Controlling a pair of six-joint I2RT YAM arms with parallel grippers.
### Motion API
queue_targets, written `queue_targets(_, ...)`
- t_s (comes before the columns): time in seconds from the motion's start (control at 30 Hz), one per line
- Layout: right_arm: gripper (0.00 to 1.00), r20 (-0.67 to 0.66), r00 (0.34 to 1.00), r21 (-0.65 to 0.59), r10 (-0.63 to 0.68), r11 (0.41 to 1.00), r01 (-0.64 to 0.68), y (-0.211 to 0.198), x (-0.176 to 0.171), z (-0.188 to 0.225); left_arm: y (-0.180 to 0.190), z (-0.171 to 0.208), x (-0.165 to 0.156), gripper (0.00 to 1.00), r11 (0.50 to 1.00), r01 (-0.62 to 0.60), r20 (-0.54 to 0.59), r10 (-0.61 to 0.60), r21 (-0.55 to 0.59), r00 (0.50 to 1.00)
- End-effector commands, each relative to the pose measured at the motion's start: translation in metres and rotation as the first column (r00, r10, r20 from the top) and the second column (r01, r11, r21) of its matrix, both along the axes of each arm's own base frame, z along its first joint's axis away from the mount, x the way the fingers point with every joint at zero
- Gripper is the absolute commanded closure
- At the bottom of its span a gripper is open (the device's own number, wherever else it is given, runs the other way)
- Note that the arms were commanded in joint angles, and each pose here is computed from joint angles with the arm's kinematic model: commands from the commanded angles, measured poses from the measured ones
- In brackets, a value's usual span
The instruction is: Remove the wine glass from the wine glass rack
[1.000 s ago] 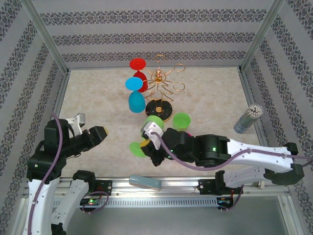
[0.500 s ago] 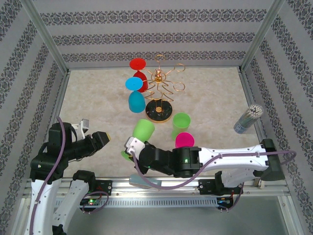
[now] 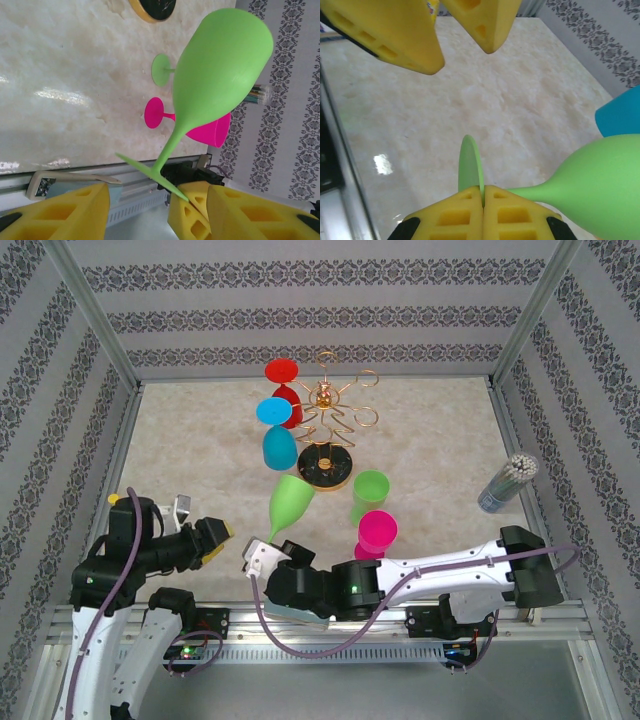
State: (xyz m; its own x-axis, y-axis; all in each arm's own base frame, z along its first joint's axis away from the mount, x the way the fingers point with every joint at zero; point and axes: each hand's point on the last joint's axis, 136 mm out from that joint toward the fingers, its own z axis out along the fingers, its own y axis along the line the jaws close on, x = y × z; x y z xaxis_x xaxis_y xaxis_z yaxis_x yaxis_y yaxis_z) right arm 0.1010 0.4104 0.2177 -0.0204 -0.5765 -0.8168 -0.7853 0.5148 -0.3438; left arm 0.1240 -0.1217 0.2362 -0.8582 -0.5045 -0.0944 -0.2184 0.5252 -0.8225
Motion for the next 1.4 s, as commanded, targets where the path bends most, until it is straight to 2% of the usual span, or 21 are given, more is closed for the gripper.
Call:
queue_targets(0.0, 1.0, 0.087, 0.995, 0.014, -0.05, 0.999, 0.049, 0.003, 0.008, 0.006, -0.006, 0.006, 0.001, 0.45, 0.997, -0.005, -0.01, 0.005, -0.072, 1.0)
queue_targets(0.23, 1.0, 0.132, 0.989, -0.003, -0.067, 0.998, 0.068, 0.01, 0.012, 0.002, -0.01, 0.004, 0.007, 0.45, 0.992, -0.014, -0.027, 0.011, -0.124, 1.0)
queue_targets(0.97, 1.0, 0.209, 0.976, 0.033, -0.059, 0.998, 0.053, 0.038, 0.018, 0.015, -0.014, -0.006, 0.021, 0.46, 0.991, -0.004, -0.048, -0.003, -0.135, 0.999)
queue_targets(1.37, 1.0, 0.249, 0.966, 0.077, -0.064, 0.996, 0.046, 0.044, 0.023, 0.034, -0.015, -0.009, 0.026, 0.53, 0.99, -0.004, -0.046, -0.003, -0.142, 0.999)
